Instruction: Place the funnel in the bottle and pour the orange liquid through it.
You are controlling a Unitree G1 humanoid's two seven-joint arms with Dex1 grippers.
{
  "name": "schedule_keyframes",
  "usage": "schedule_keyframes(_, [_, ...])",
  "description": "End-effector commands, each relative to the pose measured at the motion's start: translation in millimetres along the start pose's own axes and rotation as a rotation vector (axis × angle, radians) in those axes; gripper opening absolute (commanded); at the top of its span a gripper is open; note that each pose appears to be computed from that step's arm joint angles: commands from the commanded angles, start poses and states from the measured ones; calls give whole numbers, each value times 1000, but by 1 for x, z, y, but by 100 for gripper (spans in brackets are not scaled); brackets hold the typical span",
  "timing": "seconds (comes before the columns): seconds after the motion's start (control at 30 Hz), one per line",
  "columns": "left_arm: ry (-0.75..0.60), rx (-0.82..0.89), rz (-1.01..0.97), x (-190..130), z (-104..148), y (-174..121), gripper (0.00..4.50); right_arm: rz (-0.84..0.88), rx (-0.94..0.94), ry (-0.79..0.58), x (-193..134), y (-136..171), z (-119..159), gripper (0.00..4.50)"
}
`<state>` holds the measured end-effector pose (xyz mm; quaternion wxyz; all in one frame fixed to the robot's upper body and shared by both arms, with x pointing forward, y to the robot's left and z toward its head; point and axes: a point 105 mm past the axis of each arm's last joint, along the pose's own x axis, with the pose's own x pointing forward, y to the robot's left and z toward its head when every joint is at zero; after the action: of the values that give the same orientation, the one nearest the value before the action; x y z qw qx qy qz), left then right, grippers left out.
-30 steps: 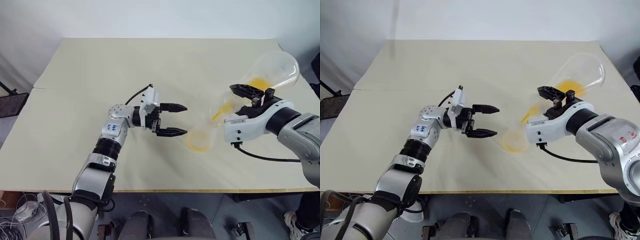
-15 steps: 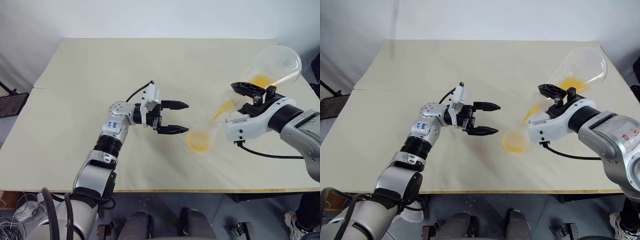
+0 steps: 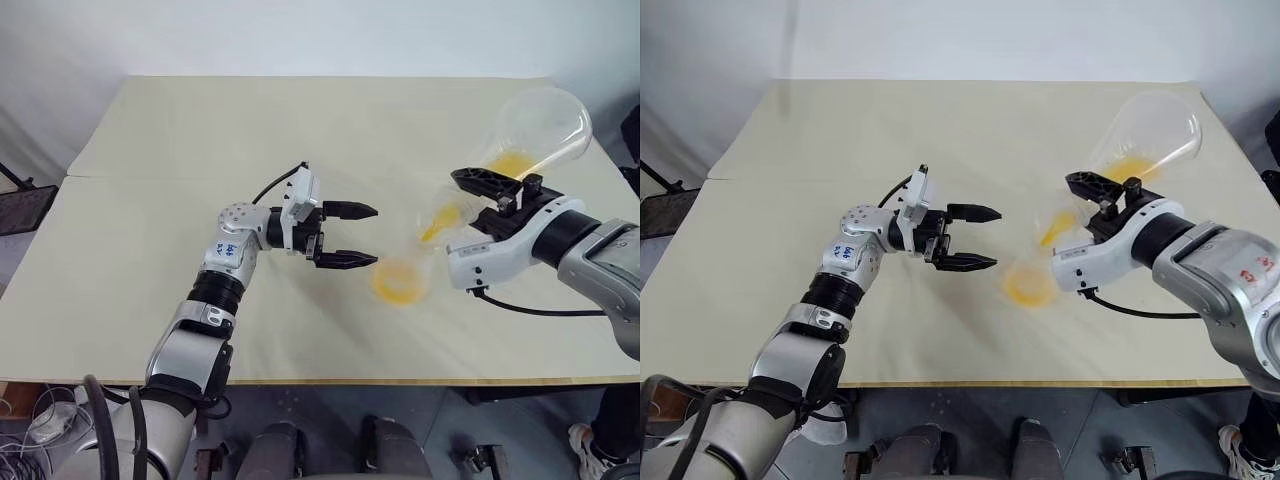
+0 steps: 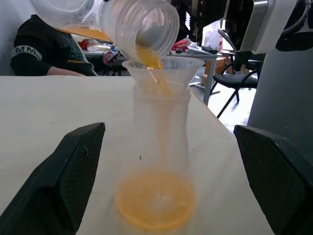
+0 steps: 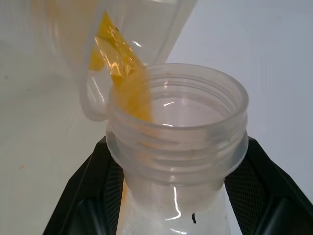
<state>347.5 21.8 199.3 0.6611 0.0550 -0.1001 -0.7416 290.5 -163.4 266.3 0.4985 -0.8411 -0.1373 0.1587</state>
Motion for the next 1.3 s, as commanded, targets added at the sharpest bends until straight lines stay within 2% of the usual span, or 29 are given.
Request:
schedule_keyframes(0.03, [-13,45,-14,3,10,0,450,-78,-41,48,-7,-19,-12,244])
schedule_keyframes(1.3, [-15,44,-18,6,12,2,450,-77,-120,8,-6,-21,-10,244])
